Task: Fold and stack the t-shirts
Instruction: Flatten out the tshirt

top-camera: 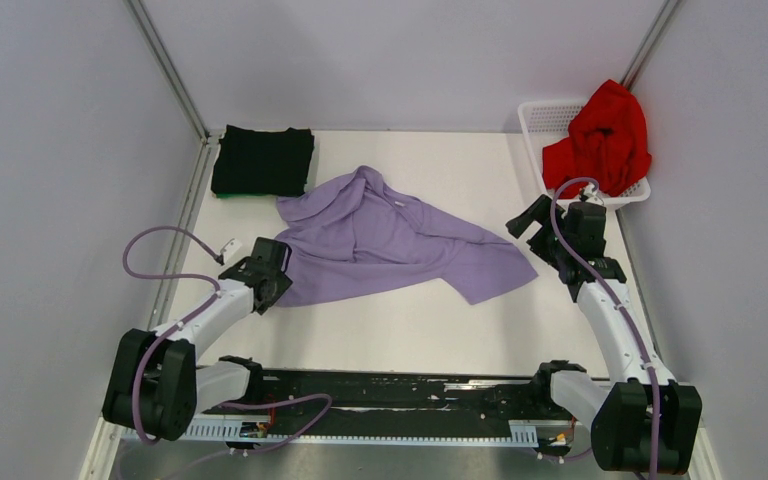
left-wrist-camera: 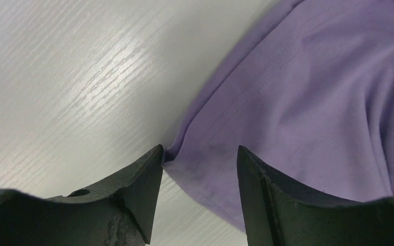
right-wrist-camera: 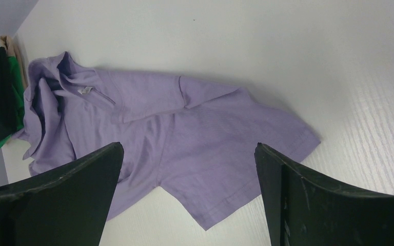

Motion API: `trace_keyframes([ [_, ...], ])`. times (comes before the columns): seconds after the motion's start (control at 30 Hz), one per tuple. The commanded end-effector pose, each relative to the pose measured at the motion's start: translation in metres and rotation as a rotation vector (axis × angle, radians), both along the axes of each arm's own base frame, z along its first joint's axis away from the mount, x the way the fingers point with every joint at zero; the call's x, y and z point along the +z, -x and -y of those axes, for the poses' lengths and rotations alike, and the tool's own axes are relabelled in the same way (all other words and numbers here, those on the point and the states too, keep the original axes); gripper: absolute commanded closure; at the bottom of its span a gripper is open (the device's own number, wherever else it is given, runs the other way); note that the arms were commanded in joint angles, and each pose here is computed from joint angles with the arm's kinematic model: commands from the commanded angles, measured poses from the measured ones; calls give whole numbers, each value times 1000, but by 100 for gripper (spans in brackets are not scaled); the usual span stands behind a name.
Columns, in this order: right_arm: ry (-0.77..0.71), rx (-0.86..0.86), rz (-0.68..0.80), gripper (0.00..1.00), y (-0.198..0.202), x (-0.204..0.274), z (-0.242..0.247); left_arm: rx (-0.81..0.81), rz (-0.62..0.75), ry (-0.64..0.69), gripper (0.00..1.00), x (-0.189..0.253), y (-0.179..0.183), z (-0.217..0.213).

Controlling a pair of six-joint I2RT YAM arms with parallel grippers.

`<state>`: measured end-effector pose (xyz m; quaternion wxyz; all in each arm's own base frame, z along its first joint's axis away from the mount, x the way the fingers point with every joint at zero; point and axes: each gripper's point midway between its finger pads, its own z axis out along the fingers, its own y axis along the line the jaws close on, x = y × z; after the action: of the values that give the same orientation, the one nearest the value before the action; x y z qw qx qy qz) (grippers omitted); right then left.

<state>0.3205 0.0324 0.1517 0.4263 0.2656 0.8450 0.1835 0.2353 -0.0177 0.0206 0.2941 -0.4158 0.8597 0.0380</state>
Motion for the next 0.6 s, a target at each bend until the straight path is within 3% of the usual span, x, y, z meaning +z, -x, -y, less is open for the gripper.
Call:
trace_keyframes([
  [0.0,14,13,46,0,-4,10,0,72,35,23,42,-10,-11,-2],
  [0.27,28,-8,38,0,-3,9,5,27,42,20,64,-9,-18,2],
  [0.33,32,-10,36,0,-3,8,5,13,34,16,73,-9,-19,2],
  [0.43,35,-16,24,0,-3,5,6,7,24,19,99,-9,-19,4],
  [0.57,43,-12,-29,1,2,-1,7,-9,41,23,100,-2,-18,4],
])
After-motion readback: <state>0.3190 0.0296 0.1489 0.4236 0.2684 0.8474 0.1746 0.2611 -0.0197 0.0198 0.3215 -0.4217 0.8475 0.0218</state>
